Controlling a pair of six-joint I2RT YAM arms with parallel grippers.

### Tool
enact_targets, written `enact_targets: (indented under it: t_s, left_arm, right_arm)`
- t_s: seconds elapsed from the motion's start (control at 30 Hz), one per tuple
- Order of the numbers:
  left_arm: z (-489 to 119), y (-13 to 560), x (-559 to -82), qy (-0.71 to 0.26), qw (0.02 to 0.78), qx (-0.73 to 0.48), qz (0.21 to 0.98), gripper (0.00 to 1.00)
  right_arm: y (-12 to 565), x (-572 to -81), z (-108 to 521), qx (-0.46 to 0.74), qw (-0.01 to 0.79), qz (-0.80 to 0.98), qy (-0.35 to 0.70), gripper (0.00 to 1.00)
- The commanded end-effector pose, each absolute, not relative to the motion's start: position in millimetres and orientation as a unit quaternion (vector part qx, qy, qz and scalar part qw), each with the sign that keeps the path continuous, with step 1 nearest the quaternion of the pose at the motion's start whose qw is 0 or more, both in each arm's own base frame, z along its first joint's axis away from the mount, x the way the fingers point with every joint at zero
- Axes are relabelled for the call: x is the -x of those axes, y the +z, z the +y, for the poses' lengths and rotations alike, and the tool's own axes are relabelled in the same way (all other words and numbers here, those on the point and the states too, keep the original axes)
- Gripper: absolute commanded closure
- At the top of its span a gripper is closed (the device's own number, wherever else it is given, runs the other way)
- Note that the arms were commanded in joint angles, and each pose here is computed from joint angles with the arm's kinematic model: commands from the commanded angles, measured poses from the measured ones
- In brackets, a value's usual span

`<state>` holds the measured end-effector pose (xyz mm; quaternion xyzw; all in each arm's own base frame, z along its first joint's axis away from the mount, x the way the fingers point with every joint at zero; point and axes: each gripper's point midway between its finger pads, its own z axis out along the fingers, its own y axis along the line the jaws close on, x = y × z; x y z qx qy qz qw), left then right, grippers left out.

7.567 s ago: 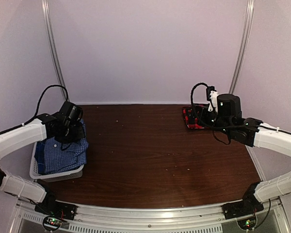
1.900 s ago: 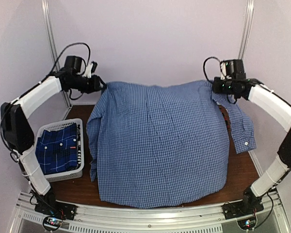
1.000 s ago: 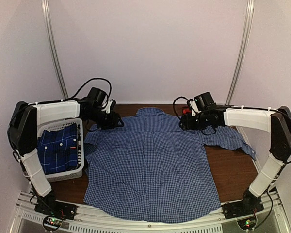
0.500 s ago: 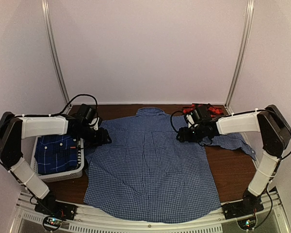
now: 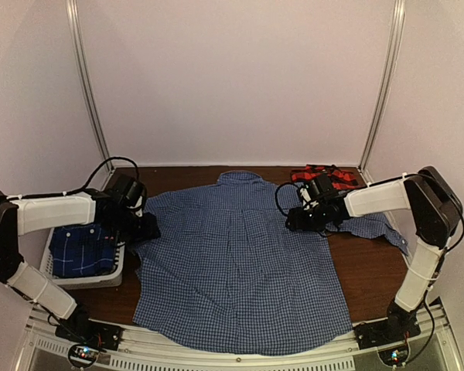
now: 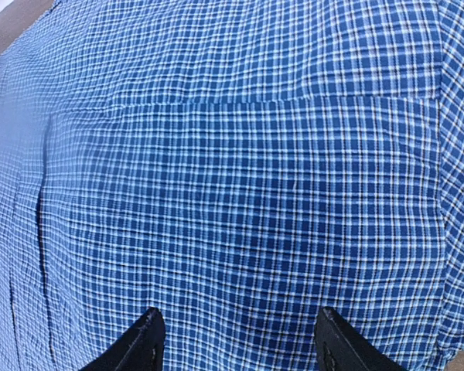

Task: Fold and stack the long sleeve shirts
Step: Adjust the bin at the corner of the board.

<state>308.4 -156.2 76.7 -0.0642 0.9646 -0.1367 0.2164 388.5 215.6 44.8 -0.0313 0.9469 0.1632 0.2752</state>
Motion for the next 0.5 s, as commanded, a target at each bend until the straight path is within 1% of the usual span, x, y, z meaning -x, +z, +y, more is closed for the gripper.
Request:
enact_targets:
  t_s: [0.0, 0.23, 0.47]
  left_arm:
    - [-112.4, 68.1, -294.2, -0.056, 0.206, 0.106, 0.971, 0.41]
    - [-81.7, 72.8, -295.6, -0.033, 0.220, 0.144, 0.964, 0.41]
    - [-106.6, 90.6, -316.4, -0.093, 0.239, 0.114, 0.960, 0.41]
  right_arm:
    - [35.7, -390.5, 204.0, 0.017, 0.279, 0.948, 0.151, 0.32]
    - [28.4, -391.9, 196.8, 0.013, 0.273, 0.950, 0.148, 0.32]
    - [21.4, -394.1, 188.7, 0.008, 0.268, 0.953, 0.141, 0.32]
